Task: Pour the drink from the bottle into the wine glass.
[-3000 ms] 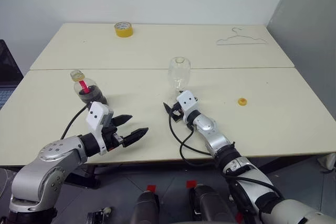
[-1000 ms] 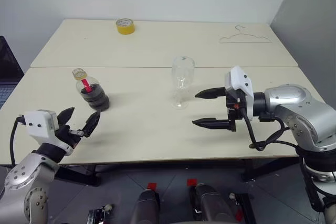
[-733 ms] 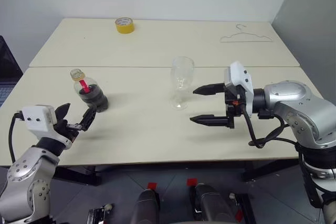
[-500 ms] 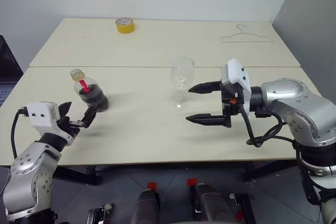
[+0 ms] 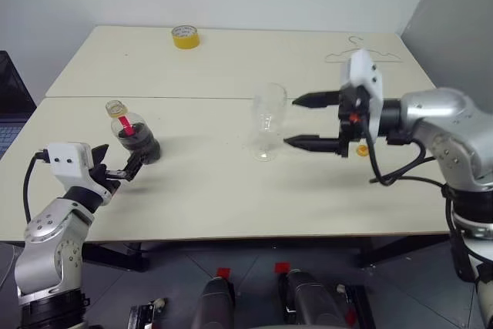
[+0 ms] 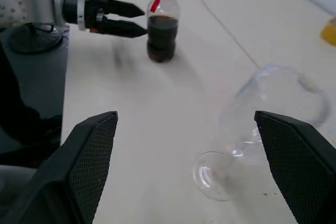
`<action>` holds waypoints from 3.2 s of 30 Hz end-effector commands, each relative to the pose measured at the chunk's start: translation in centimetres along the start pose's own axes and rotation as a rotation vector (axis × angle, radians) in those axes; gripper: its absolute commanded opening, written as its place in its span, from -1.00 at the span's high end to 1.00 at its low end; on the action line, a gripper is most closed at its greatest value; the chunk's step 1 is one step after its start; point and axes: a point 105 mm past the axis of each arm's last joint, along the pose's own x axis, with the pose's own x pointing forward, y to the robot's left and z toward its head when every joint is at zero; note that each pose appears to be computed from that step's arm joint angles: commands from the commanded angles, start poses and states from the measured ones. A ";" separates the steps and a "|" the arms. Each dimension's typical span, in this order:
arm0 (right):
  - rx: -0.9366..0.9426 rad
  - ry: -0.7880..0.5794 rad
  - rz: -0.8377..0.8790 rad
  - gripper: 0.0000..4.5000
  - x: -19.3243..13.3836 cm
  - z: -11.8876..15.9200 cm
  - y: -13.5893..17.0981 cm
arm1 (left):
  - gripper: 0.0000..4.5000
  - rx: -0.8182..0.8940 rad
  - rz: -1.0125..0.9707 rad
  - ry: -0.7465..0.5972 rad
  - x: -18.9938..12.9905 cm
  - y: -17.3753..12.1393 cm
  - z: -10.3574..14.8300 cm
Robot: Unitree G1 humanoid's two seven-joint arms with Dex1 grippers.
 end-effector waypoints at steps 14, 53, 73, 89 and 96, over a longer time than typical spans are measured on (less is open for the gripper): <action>-0.097 -0.047 0.016 -0.98 -1.3 3.6 -0.6 | -1.00 0.041 -0.033 -0.073 1.8 -0.2 1.9; -0.100 -0.038 0.071 -1.00 -0.1 3.1 0.0 | -0.30 0.030 -0.052 -0.078 5.8 -0.7 -0.2; -0.107 -0.057 0.049 -1.00 -0.6 3.2 -0.4 | -0.30 0.223 -0.112 -0.178 7.3 -3.1 7.2; -0.030 -0.054 -0.214 -1.00 -4.0 1.4 -3.6 | -0.30 0.578 -0.319 -0.293 10.7 -10.2 13.8; 0.003 -0.058 -0.251 -1.00 -4.5 0.5 -3.4 | -0.30 0.746 -0.401 -0.305 12.1 -12.6 14.3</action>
